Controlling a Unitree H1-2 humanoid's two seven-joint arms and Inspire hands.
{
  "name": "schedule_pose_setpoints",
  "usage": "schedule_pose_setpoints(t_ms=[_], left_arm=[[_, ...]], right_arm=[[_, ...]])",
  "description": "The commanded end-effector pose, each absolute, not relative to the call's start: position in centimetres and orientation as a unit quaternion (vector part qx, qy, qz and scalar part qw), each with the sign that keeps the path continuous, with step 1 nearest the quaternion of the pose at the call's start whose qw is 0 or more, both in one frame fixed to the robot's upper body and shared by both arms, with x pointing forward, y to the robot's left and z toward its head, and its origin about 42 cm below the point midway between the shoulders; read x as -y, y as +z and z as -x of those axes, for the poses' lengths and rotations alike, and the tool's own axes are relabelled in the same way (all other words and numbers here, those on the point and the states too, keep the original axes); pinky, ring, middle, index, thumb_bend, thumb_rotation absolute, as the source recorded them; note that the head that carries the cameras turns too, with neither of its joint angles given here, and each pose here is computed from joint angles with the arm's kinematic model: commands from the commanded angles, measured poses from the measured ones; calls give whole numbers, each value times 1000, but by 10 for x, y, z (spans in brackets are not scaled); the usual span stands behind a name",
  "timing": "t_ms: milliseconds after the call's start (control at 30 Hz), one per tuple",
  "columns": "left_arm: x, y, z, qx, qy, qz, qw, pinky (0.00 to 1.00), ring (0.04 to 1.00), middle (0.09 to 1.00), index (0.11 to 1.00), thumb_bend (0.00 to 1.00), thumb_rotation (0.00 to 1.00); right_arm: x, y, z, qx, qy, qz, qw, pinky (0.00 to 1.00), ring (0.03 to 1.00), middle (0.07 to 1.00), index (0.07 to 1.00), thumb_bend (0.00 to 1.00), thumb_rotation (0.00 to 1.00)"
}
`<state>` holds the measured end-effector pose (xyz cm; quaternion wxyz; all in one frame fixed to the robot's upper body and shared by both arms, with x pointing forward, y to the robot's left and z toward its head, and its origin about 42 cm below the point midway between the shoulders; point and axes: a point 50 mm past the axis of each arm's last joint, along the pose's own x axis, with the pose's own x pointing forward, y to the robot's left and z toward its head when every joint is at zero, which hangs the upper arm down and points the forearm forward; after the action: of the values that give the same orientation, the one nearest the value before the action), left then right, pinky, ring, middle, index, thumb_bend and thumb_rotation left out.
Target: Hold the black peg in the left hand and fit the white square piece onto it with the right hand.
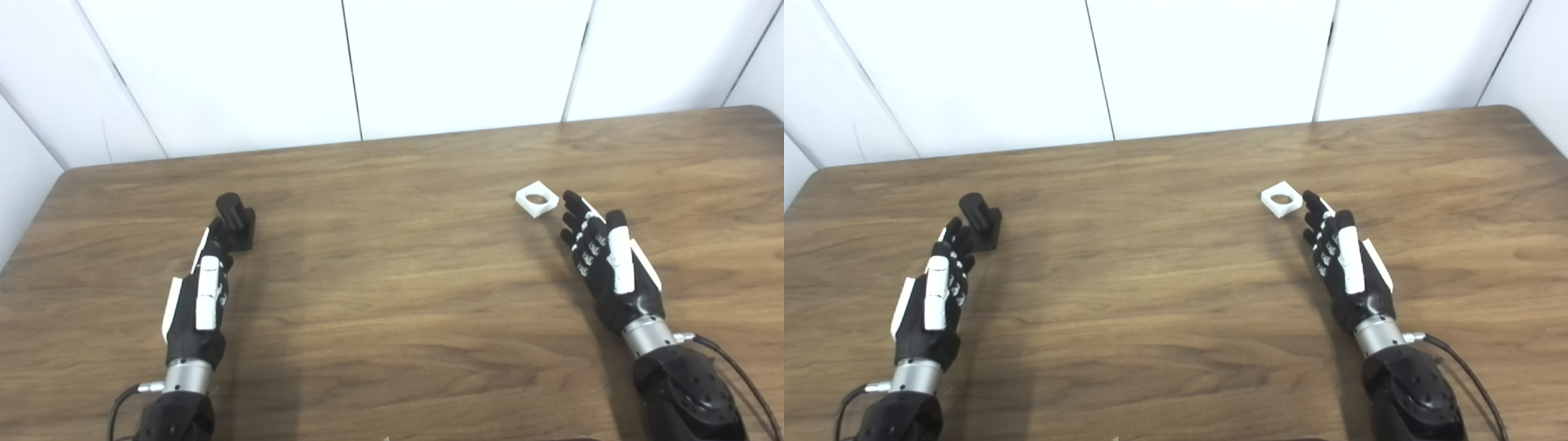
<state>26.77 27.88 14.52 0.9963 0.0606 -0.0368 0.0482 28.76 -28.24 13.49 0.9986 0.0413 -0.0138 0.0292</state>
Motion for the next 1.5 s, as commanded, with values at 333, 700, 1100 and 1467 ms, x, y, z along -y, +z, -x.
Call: schedule_pose_setpoints(t_ms=[333,700,1100,1467], left_arm=[[-270,193,-295,31,155,-316,936,1000,1000,1000,972,534,751],[-262,185,-327,15,199,-475,857,1000,1000,996,905,835,517],[-259,178,-357,-21,201,-517,832,1000,1000,1000,902,844,566],[-255,174,-363,-29,207,-511,834,1000,1000,1000,920,827,535]], right_arm=[[280,142,-289,37,38,-55,997,1000,1000,994,929,645,1000],[281,142,-287,31,34,-44,998,979,1000,996,931,659,1000],[286,137,-284,29,27,-36,999,928,1000,982,915,682,1000],[292,135,-283,24,37,-36,998,941,1000,989,912,672,1000]])
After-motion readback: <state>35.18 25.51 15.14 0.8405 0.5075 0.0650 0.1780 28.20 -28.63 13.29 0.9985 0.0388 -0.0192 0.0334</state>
